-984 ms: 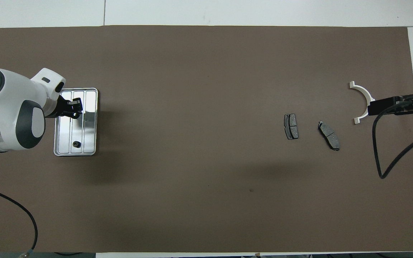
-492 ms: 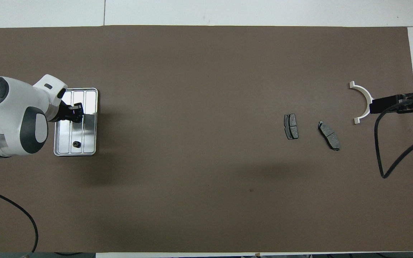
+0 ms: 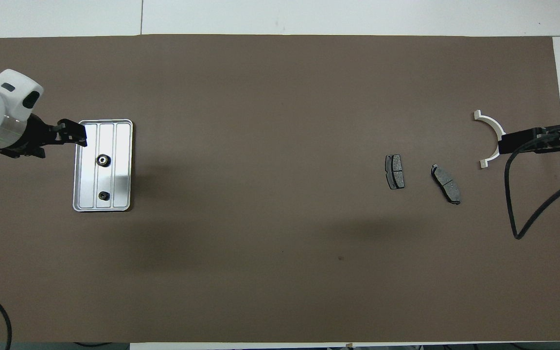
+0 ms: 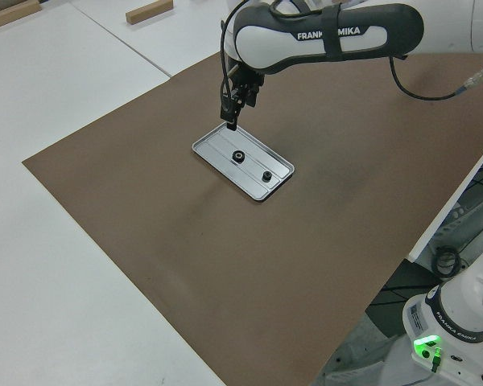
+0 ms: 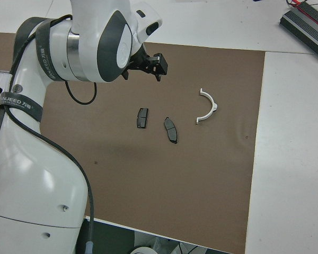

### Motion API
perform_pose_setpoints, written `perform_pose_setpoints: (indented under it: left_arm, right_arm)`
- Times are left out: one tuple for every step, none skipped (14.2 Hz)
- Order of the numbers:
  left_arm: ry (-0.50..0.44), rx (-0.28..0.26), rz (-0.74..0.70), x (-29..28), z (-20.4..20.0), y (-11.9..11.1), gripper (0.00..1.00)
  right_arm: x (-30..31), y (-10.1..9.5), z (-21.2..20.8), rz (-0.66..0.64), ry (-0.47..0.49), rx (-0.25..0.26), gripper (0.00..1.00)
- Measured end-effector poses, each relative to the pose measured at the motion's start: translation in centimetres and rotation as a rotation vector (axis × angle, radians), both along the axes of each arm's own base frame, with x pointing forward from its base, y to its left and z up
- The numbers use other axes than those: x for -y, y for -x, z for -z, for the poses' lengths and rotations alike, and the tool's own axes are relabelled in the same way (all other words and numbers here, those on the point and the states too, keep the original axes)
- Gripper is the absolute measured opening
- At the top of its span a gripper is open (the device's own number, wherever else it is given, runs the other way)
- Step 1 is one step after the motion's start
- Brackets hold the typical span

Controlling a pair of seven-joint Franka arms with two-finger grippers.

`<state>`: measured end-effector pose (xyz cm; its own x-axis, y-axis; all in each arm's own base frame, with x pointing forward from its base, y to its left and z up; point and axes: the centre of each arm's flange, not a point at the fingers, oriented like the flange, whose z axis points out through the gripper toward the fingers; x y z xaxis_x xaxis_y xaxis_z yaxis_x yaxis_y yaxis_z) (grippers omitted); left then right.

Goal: Pick bearing gear from pile to tray

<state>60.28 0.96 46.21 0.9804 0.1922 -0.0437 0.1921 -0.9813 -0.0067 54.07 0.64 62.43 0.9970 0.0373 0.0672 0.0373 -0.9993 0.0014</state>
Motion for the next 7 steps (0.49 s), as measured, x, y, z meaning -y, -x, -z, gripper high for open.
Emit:
perform_pose_setpoints:
  left_arm:
    - [0.001, -0.011, 0.001, 0.0, -2.3, 0.2, 1.0]
    - [0.002, -0.015, 0.002, 0.1, -4.0, 0.2, 1.0]
    - [0.002, -0.019, 0.003, 0.1, -5.3, 0.2, 1.0]
    - [0.002, -0.023, 0.004, 0.2, -6.4, 0.3, 1.0]
    - [0.003, -0.028, 0.006, 0.2, -7.4, 0.4, 1.0]
    - [0.003, -0.033, 0.007, 0.3, -8.3, 0.8, 1.0]
    - [0.004, -0.036, 0.009, 0.4, -9.4, 1.3, 1.0]
  right_arm:
    - [0.0, -0.2, 0.3, 0.0, -0.001, -0.006, 1.0]
    - [0.0, -0.2, 0.6, 0.0, -0.001, -0.016, 1.0]
    - [0.0, -0.1, 0.8, 0.0, -0.001, -0.03, 1.0]
    - [0.0, 0.0, 0.9, 0.0, -0.001, -0.039, 1.0]
    - [0.0, 0.0, 0.9, 0.0, -0.001, -0.045, 1.0]
    - [0.0, 0.1, 0.9, 0.0, -0.001, -0.05, 1.0]
    - [0.0, 0.1, 1.0, 0.0, -0.001, -0.053, 1.0]
